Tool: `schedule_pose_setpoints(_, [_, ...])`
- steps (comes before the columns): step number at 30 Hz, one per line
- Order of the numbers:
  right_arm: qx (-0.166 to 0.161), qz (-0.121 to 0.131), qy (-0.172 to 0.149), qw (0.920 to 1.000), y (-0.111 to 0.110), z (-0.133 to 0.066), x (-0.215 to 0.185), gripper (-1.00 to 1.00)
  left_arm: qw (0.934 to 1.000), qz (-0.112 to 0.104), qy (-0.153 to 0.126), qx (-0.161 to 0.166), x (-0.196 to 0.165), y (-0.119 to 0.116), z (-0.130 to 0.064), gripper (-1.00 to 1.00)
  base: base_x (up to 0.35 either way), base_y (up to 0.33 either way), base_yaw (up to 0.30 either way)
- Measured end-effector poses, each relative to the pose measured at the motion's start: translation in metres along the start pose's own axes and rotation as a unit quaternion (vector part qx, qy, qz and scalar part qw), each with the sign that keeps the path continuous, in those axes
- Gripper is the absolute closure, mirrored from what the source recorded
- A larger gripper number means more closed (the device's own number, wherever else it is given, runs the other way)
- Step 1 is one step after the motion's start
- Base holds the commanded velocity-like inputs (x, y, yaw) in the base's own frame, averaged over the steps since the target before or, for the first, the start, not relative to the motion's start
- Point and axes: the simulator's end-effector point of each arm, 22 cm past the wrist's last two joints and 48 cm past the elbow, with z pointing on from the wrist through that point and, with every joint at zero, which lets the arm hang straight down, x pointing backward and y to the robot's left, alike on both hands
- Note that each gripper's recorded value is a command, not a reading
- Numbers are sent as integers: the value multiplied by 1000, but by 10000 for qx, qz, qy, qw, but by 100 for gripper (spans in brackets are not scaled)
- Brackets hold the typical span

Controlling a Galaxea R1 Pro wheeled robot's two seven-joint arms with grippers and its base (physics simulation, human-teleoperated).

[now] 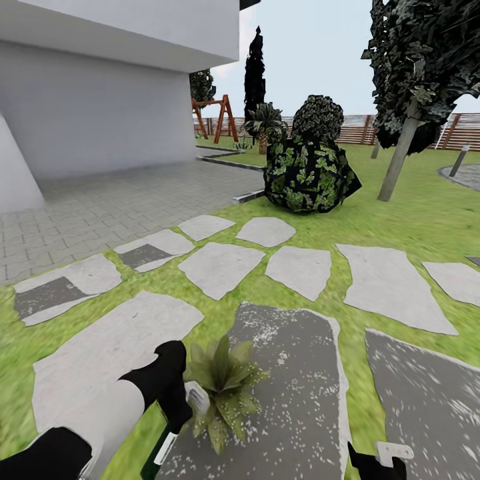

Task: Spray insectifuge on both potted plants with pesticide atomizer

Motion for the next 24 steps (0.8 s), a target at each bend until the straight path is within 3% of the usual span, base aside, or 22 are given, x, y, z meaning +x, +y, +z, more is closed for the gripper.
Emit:
schedule_pose_setpoints(6, [0,2,-2,10000,0,0,0,-100,9995,4,-244,-175,-23,7,-30,100,0,0,0])
schedule_pose_setpoints(24, [2,1,-2,10000,0,0,0,-100,9996,-43,-211,-185,-18,9,-24,100,46,0,0])
